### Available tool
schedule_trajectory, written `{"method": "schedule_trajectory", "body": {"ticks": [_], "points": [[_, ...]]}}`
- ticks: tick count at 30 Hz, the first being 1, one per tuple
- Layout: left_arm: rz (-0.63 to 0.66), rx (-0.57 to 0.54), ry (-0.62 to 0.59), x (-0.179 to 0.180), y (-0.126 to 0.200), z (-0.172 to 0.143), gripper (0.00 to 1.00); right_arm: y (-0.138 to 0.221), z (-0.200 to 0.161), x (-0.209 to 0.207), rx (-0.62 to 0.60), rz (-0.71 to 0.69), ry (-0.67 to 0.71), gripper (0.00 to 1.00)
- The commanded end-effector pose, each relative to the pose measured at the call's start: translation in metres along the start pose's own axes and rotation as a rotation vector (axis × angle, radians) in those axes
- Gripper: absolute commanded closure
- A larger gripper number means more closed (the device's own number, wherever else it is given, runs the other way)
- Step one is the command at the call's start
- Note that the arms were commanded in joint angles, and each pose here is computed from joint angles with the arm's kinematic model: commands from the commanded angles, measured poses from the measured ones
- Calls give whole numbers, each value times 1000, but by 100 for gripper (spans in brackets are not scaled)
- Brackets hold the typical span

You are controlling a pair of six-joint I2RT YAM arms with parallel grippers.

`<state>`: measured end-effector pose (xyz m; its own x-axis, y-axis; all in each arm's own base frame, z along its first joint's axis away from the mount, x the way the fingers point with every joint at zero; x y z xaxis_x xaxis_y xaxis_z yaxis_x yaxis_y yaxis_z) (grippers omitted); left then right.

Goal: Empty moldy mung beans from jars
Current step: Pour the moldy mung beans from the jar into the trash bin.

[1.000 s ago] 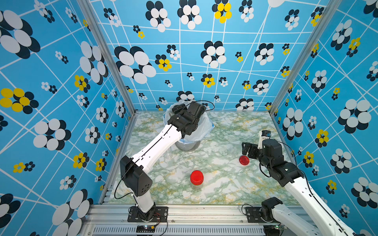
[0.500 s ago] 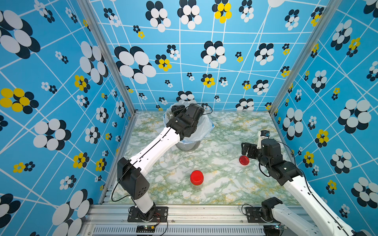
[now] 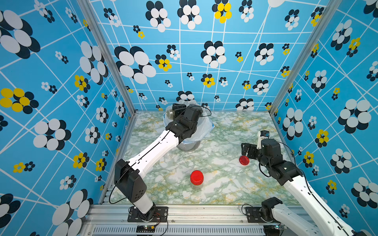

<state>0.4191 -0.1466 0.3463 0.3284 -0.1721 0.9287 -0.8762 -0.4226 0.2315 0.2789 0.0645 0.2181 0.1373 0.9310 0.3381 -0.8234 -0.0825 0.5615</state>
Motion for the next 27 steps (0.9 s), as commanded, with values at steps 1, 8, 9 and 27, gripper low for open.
{"method": "schedule_trajectory", "body": {"ticks": [1, 8, 9, 27], "points": [[79, 14, -39, 13, 4, -1, 74, 11, 8, 2, -21, 4, 13, 1], [34, 13, -37, 6, 4, -7, 73, 10, 8, 3, -23, 12, 9, 1], [43, 18, -48, 7, 3, -7, 73, 10, 8, 3, -23, 13, 7, 1], [137, 72, -119, 21, -6, -10, 73, 10, 7, 3, -23, 17, 1, 1]]}}
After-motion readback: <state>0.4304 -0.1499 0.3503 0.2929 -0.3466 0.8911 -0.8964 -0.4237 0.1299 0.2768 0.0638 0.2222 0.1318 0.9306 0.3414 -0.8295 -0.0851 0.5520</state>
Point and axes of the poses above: each gripper's point midway between its finger pads, its own y axis back along the fingers, its own x axis along the line the jaws close on, z = x × y, the point moved 1 cm from there along y, back along the fingers, and after that the axes turned 9 degrees about -y, right-handed, at the moved point
